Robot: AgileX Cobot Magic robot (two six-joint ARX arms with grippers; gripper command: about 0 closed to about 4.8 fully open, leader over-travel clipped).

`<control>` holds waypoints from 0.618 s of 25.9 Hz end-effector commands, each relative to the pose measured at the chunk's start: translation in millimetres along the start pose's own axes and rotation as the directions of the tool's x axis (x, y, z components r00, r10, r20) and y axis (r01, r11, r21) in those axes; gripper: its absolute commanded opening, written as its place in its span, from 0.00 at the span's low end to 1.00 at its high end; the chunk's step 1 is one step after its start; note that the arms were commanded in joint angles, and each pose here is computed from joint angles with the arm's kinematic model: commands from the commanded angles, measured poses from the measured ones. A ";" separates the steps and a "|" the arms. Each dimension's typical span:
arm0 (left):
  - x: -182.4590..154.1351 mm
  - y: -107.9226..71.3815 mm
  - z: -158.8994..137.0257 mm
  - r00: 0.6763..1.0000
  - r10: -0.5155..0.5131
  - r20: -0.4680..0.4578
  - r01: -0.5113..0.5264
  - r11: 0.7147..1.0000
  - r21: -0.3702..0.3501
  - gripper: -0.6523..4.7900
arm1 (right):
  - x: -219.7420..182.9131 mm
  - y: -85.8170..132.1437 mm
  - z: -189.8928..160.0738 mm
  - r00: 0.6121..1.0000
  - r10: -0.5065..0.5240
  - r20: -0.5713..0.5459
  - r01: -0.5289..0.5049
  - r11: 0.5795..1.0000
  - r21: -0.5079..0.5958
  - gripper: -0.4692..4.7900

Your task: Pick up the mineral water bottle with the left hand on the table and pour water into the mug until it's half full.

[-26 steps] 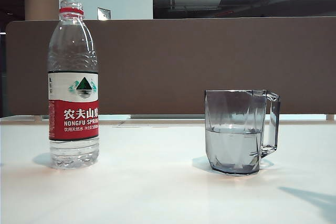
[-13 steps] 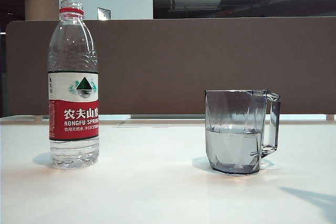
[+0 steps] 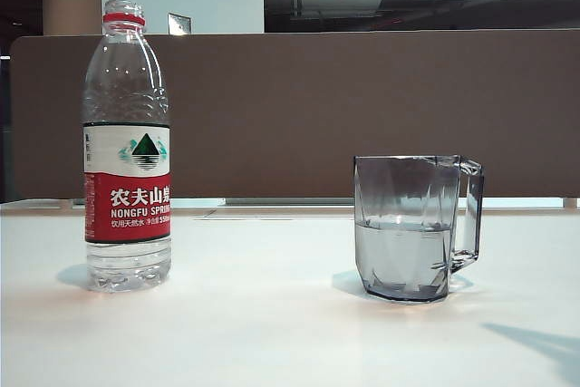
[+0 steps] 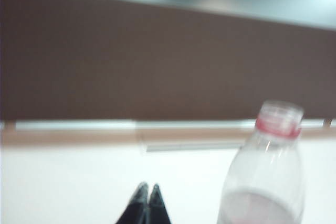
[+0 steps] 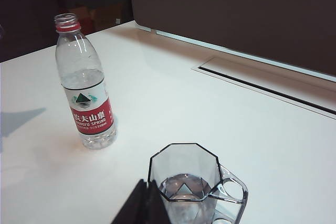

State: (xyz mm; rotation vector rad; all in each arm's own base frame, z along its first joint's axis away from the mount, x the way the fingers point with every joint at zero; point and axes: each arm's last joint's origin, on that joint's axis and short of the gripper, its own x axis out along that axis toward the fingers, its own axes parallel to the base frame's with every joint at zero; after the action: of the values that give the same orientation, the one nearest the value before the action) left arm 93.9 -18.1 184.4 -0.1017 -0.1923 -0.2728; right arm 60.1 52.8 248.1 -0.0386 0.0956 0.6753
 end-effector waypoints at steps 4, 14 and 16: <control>-1.2 1.1 -14.2 0.988 0.010 -0.154 -0.002 0.999 0.054 0.11 | -1.0 0.0 3.7 1.000 0.002 0.025 -0.002 1.000 -0.001 0.07; -2.4 10.6 -12.8 0.984 0.108 -0.144 -0.096 0.991 0.089 0.11 | -1.0 0.0 3.6 1.000 0.002 0.025 -0.002 1.000 -0.001 0.07; -2.5 11.3 -12.9 0.983 0.116 -0.144 -0.108 0.992 0.061 0.11 | -1.0 0.0 3.6 1.000 0.002 0.025 -0.002 1.000 -0.001 0.07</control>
State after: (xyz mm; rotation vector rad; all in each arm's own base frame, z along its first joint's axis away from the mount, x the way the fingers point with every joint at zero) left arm 97.2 -8.7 167.7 -0.0169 -0.0312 -0.1628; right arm 60.1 52.8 248.1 -0.0386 0.0956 0.6753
